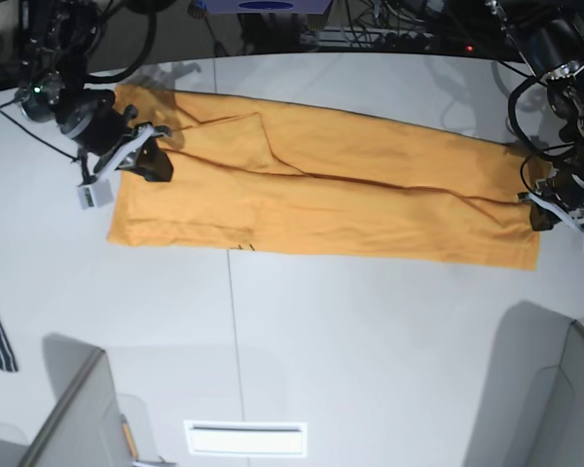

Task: Fold the T-shirt properly
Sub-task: 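Lift the strip end with the left gripper and fold it toward the right gripper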

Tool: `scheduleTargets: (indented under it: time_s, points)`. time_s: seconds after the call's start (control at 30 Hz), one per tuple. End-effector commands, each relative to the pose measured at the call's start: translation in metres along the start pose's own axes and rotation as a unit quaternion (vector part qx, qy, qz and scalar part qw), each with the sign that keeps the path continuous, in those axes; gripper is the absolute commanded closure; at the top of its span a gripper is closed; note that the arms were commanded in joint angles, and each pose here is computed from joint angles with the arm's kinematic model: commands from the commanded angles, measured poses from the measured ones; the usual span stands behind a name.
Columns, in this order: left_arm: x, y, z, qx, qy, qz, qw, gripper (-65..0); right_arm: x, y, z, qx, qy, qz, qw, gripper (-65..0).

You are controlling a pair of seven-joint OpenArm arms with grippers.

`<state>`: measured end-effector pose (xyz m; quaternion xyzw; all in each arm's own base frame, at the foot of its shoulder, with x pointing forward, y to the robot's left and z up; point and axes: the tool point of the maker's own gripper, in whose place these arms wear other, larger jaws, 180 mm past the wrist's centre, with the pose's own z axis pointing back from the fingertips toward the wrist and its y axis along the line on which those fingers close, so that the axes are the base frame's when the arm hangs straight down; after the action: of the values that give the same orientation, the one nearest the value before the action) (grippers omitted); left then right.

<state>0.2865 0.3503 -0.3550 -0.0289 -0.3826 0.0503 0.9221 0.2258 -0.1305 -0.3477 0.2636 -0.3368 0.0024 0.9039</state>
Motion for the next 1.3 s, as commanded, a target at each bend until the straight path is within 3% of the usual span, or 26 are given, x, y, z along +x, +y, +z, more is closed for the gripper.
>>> scheduleTargets:
  time_s: [0.0, 0.13, 0.3, 0.47, 0.77, 1.27]
  points:
    - [0.019, -0.006, 0.008, -0.005, -0.029, -0.018, 0.999, 0.0, 0.012, 0.003, 0.003, 0.009, -0.020, 0.007, 0.9997, 0.0]
    - [0.025, -0.032, 0.019, -0.015, -0.049, -0.040, 0.998, 0.0, 0.012, 0.003, 0.003, 0.009, -0.020, 0.007, 0.9997, 0.0]
    - [0.015, -0.059, 0.021, -0.033, -0.024, -0.052, 0.998, 0.0, 0.012, 0.003, 0.003, 0.009, -0.020, 0.007, 0.9997, 0.0]
    - [0.016, -0.105, 0.019, -0.072, -0.029, -0.078, 0.994, 0.0, 0.012, 0.004, 0.002, 0.009, -0.020, 0.006, 0.9997, 0.0]
    - [0.000, -0.172, 0.004, -0.140, -0.016, -0.047, 0.989, 0.0, 0.012, 0.003, 0.003, 0.009, -0.020, 0.007, 0.9997, 0.0]
    - [-0.021, -0.278, -0.001, -0.248, 0.014, -0.028, 0.968, 0.0, 0.012, 0.002, 0.003, 0.005, -0.020, 0.005, 0.9998, 0.0]
